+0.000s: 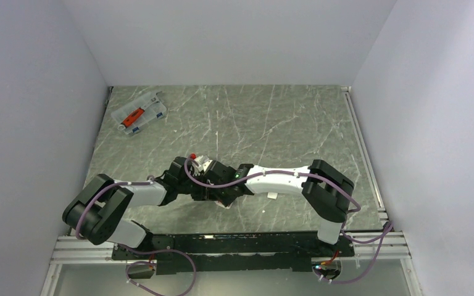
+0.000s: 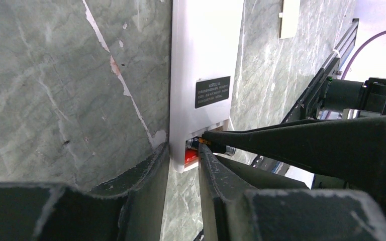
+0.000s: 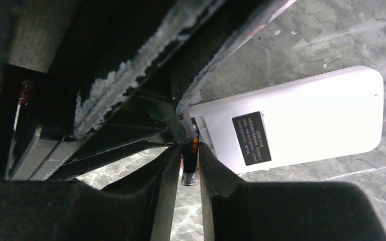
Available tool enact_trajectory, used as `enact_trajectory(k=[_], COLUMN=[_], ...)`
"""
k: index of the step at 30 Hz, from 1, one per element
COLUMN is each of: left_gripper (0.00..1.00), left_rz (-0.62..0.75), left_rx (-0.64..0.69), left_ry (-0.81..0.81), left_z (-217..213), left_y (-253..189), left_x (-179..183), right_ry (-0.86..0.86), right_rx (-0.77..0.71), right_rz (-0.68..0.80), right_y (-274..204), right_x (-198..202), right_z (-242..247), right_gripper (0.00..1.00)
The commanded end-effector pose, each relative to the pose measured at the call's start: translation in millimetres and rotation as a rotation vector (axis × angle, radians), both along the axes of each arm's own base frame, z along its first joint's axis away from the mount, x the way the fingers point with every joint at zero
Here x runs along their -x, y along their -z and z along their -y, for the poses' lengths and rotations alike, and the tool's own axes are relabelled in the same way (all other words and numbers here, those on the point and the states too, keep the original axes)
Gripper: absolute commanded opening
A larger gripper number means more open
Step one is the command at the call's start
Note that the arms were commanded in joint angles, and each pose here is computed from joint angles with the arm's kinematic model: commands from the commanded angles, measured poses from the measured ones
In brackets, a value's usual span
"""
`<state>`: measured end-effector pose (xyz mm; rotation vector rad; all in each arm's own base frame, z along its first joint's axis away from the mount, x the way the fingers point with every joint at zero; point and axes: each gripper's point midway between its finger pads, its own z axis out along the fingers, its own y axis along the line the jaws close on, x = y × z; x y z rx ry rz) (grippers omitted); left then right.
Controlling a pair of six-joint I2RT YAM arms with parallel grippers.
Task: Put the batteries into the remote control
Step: Load the battery into the remote control.
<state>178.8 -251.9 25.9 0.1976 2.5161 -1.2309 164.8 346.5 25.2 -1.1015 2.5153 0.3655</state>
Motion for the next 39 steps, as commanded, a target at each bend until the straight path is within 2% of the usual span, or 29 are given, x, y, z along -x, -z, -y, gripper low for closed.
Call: enact_trajectory(k=[1, 21, 39], left_gripper=[0.34, 0.33, 0.33], left_rz=[0.033, 0.031, 0.036], left_rx=[0.046, 0.038, 0.024], left_ry=[0.071, 0.075, 0.070], left_z=[12, 11, 10], left_y=[-14, -12, -12], left_x=[2, 2, 1], right_ry=[0.059, 0.069, 0.120], right_rx=[0.069, 0.069, 0.034], right_rz=[0.133, 0.209, 0.275], right_y=[4, -24, -55], right_x=[-34, -48, -55], right_z=[11, 12, 27], right_gripper=[0.30, 0.42, 0.46])
